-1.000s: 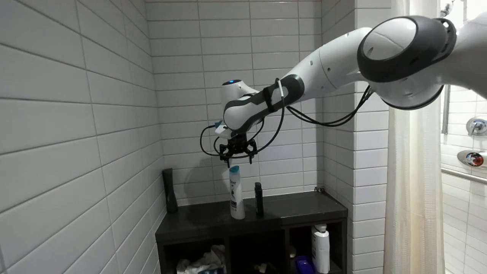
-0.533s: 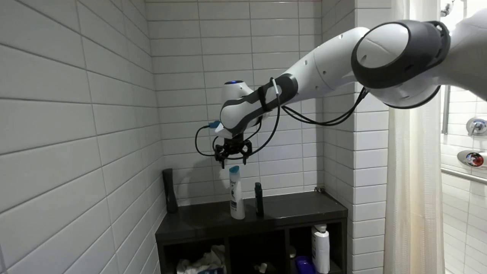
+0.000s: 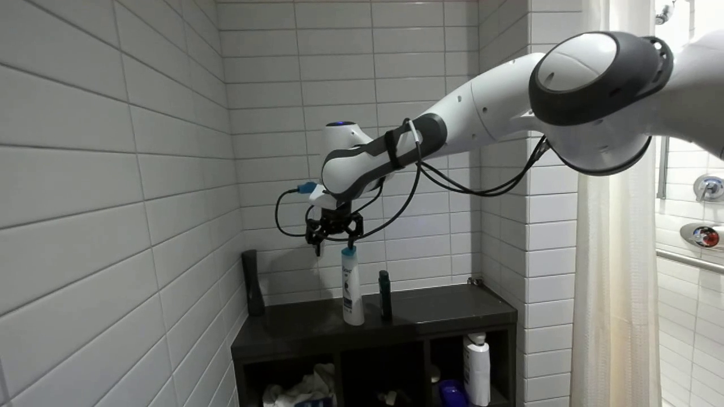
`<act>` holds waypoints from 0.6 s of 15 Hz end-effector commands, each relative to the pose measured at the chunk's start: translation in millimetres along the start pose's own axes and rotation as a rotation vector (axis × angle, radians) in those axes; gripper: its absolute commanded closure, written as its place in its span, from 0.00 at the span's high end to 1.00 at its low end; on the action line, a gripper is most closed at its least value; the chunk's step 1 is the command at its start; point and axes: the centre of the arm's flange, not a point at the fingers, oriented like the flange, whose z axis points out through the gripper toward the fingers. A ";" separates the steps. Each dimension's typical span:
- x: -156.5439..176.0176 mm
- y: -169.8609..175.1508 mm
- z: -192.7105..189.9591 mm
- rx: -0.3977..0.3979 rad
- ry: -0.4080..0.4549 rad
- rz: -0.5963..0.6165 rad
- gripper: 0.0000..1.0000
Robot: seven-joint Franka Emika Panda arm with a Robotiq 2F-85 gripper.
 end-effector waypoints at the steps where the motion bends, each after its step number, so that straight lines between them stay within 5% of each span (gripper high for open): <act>1: -8.0 -11.1 -0.6 0.006 -0.003 0.014 1.00; 9: -7.5 -21.0 -7.9 0.048 -0.027 0.029 1.00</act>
